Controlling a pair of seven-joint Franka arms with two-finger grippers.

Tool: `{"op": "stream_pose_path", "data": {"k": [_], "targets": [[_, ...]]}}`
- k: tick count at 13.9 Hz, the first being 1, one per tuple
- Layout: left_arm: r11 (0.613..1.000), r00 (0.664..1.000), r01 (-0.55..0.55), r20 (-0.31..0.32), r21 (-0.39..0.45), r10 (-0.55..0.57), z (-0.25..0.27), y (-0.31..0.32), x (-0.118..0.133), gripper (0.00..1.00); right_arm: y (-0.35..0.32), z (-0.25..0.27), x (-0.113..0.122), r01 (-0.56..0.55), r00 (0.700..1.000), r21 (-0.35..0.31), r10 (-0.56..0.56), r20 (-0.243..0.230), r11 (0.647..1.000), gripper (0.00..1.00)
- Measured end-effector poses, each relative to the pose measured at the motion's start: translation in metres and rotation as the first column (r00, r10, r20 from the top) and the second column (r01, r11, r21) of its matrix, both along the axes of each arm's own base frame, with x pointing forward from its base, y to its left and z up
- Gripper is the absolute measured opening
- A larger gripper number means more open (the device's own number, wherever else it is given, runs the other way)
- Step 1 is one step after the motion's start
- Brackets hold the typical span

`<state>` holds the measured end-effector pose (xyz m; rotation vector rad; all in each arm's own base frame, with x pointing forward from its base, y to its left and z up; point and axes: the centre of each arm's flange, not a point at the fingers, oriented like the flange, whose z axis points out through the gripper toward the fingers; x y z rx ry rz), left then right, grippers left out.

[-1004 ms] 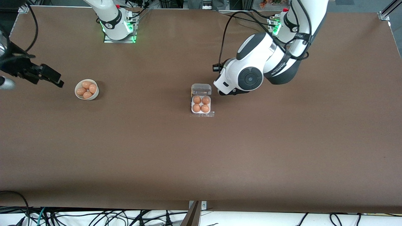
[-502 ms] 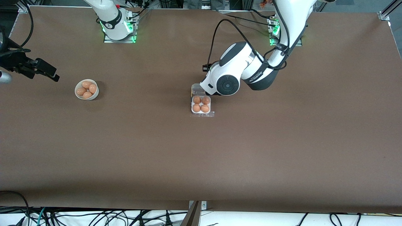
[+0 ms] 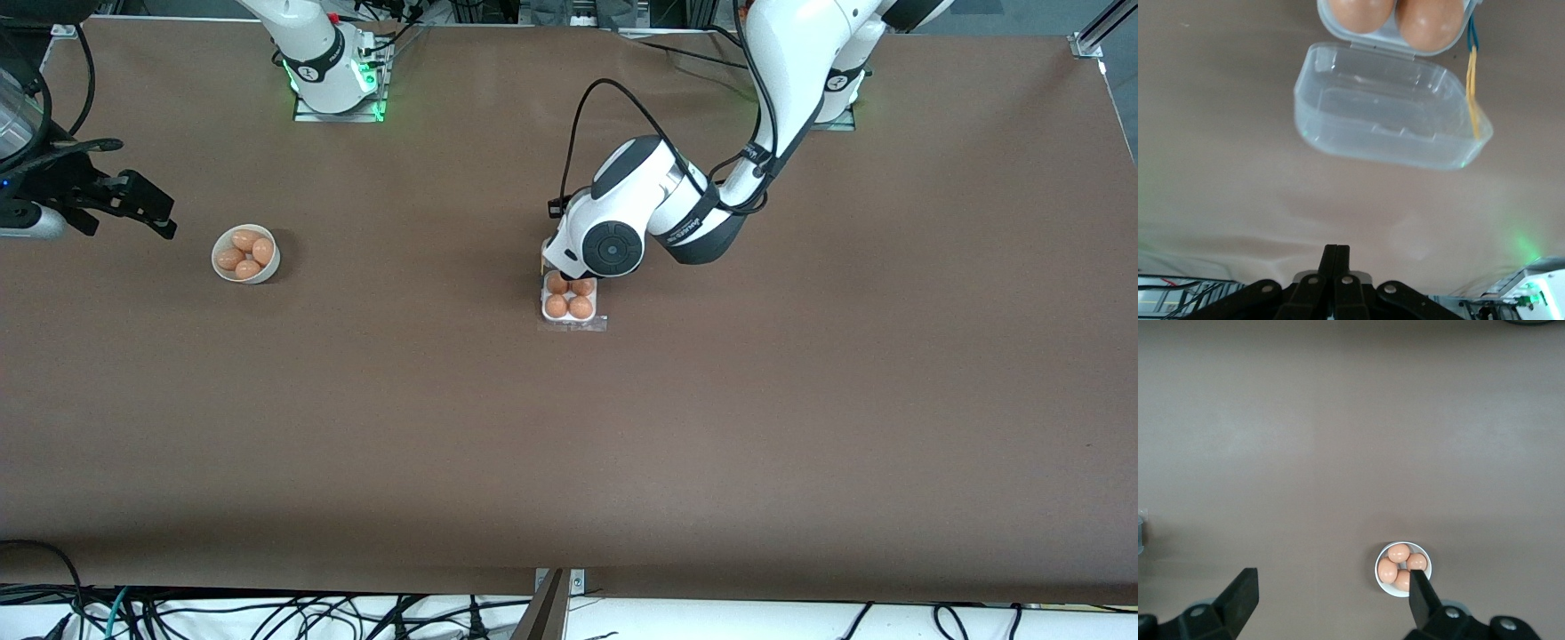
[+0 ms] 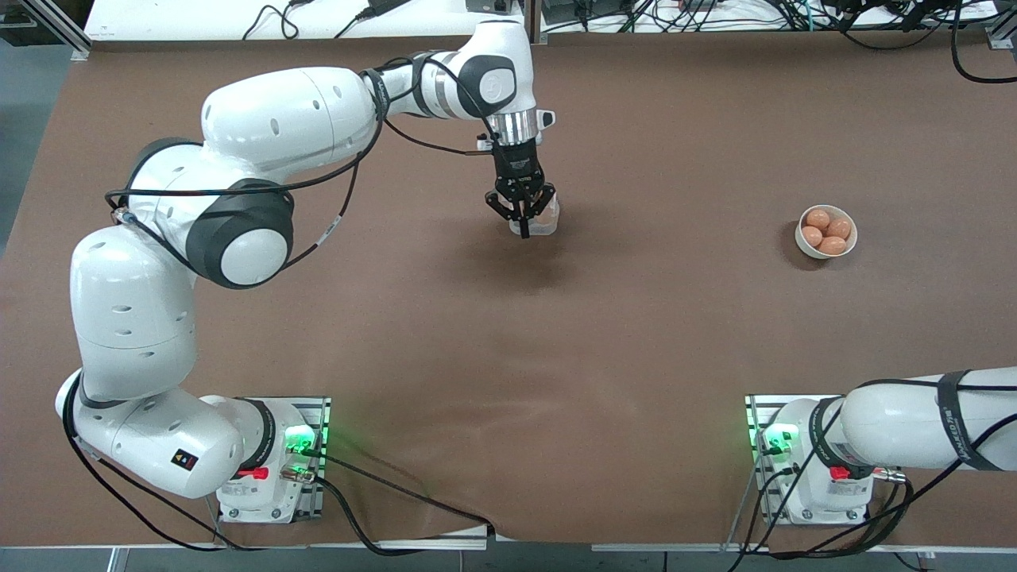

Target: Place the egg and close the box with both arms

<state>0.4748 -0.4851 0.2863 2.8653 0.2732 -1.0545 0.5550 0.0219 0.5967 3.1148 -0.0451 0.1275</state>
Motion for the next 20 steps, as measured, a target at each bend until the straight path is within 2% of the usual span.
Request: {"op": "stream_pose_path", "data": {"k": [5,9,14,16,18,20], "targets": [[0.997,0.996,-0.066,0.062,-0.028,0.067,-0.020,-0.005,0.014,0.01,0.000,-0.005,0.003,0.000,1.000,0.000,0.000,-0.007,1.000,1.00],[0.992,0.985,-0.123,0.118,-0.034,0.126,-0.027,0.008,0.037,0.01,0.000,-0.008,0.007,0.000,1.000,0.000,0.000,0.007,1.000,1.00],[0.987,0.975,-0.157,0.154,-0.034,0.160,-0.022,0.021,0.058,0.01,0.001,-0.010,0.011,-0.001,1.000,0.001,0.001,0.017,1.000,1.00],[0.984,0.967,-0.176,0.180,-0.041,0.180,-0.012,0.029,0.073,0.04,0.001,-0.010,0.011,-0.001,1.000,0.001,0.001,0.017,1.000,1.00],[0.981,0.955,-0.193,0.222,-0.036,0.196,0.003,0.044,0.093,0.22,0.001,-0.010,0.011,-0.001,1.000,0.001,0.001,0.017,1.000,1.00],[0.973,0.941,-0.230,0.248,-0.031,0.230,0.030,0.081,0.127,0.41,0.001,-0.010,0.011,-0.001,1.000,0.001,0.001,0.017,1.000,1.00]]}}
